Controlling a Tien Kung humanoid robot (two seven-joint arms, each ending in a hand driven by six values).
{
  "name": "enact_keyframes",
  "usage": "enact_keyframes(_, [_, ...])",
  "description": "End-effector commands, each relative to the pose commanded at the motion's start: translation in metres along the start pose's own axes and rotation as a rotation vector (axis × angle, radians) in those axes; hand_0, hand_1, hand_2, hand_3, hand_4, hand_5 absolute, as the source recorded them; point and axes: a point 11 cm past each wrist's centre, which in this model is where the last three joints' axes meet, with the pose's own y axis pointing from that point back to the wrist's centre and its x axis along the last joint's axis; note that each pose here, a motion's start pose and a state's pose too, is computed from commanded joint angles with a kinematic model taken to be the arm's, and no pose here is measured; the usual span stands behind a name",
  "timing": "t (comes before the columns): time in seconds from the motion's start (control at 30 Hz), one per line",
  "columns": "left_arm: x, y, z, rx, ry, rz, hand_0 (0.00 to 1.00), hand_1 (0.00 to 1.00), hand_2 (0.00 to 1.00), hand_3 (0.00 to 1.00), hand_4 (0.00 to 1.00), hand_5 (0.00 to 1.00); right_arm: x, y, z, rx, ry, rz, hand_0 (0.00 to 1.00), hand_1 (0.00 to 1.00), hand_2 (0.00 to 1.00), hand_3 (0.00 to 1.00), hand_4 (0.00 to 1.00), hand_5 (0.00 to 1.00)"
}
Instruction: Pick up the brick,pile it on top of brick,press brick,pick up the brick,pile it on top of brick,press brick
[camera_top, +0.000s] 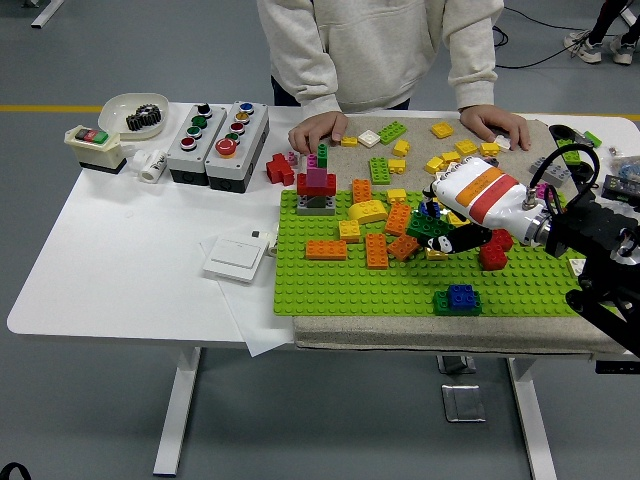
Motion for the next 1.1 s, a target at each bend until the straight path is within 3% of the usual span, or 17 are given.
enact_keyframes(0.2, [0.000, 0.000, 0.000, 0.000, 0.002, 0.000, 0.667, 0.708, 0.728, 0.585, 0.667, 0.658, 0.004, 0.014, -0.018, 0.138, 0.082, -0.010, 0.154, 0.076, 0.139, 0.234, 0.738, 0.530])
enact_keyframes(0.4, [0.000, 0.000, 0.001, -0.001, -0.001, 0.000, 0.667, 0.710, 0.728, 0.585, 0.667, 0.658, -0.003, 0.023, -0.024, 0.214, 0.112, -0.038, 0.155, 0.077, 0.140, 0.240, 0.740, 0.531])
enact_keyframes(1.1, [0.000, 0.001, 0.002, -0.003, -0.001, 0.000, 0.667, 0.710, 0.728, 0.585, 0.667, 0.659, -0.025, 0.040, -0.010, 0.239, 0.127, -0.123, 0.159, 0.080, 0.143, 0.252, 0.746, 0.536])
